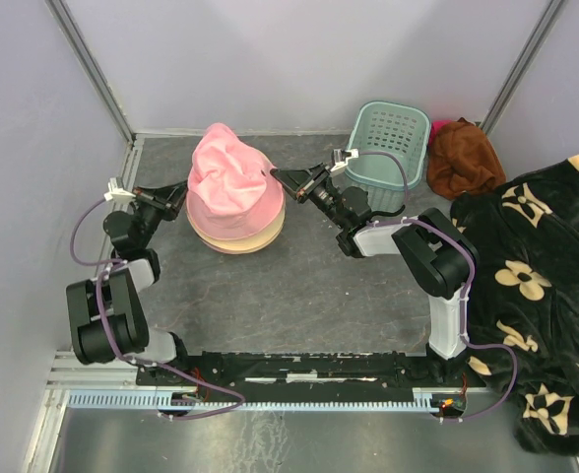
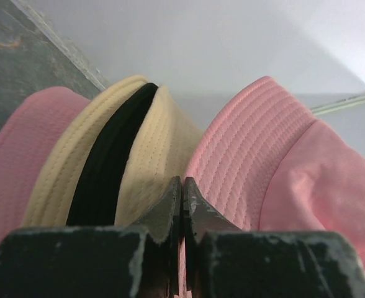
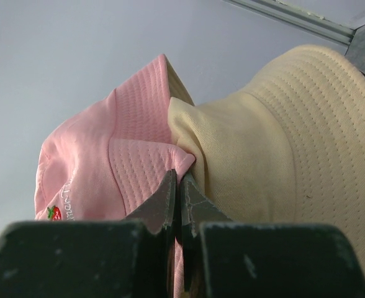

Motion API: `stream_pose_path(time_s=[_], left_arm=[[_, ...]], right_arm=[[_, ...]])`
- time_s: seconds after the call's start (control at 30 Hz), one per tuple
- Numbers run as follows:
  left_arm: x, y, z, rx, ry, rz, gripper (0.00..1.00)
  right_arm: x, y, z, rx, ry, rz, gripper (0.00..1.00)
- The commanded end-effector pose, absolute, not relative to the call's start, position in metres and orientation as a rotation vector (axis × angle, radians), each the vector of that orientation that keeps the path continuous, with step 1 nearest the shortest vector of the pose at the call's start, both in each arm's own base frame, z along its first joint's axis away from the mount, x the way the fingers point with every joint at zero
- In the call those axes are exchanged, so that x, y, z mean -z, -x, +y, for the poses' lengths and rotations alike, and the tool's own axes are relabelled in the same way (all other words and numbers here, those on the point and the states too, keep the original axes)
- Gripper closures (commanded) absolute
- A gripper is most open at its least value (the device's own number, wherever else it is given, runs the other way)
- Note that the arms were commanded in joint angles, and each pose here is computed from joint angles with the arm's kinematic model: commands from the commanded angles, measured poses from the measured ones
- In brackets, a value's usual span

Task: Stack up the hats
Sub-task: Stack the hat on the hat.

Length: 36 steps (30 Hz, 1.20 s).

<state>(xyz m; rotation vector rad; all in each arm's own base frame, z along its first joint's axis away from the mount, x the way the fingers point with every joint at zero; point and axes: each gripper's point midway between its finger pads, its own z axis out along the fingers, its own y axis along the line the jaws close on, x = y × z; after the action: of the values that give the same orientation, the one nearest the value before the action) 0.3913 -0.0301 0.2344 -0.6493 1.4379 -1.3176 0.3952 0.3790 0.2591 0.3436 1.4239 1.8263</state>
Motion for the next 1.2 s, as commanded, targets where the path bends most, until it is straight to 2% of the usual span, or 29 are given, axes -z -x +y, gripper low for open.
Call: stream_pose_path(time_s=[0.0, 0.23, 0.6, 1.17], left_arm=[[-0.234, -0.385, -0.006, 1.169, 0.728, 1.413, 0.97], [-0.228, -0.384, 0.014, 0.973, 0.798, 1.472, 0.97], [-0.205, -0.388, 0.022, 0.91, 0.858, 1.528, 0.97], [-0.228, -0.385, 0.027, 0.877, 0.846, 1.477, 0.97]], right_arm=[[-0.245, -0.399, 0.379, -1.766, -0.351, 1.46, 0.97], [-0.241, -0.404, 0.372, -1.675, -0.362, 1.498, 0.94], [-0.225, -0.416, 0.363, -1.569, -0.41, 1.545, 0.88], [-0.204, -0.419, 0.343, -1.483, -0.459, 1.589, 0.81]])
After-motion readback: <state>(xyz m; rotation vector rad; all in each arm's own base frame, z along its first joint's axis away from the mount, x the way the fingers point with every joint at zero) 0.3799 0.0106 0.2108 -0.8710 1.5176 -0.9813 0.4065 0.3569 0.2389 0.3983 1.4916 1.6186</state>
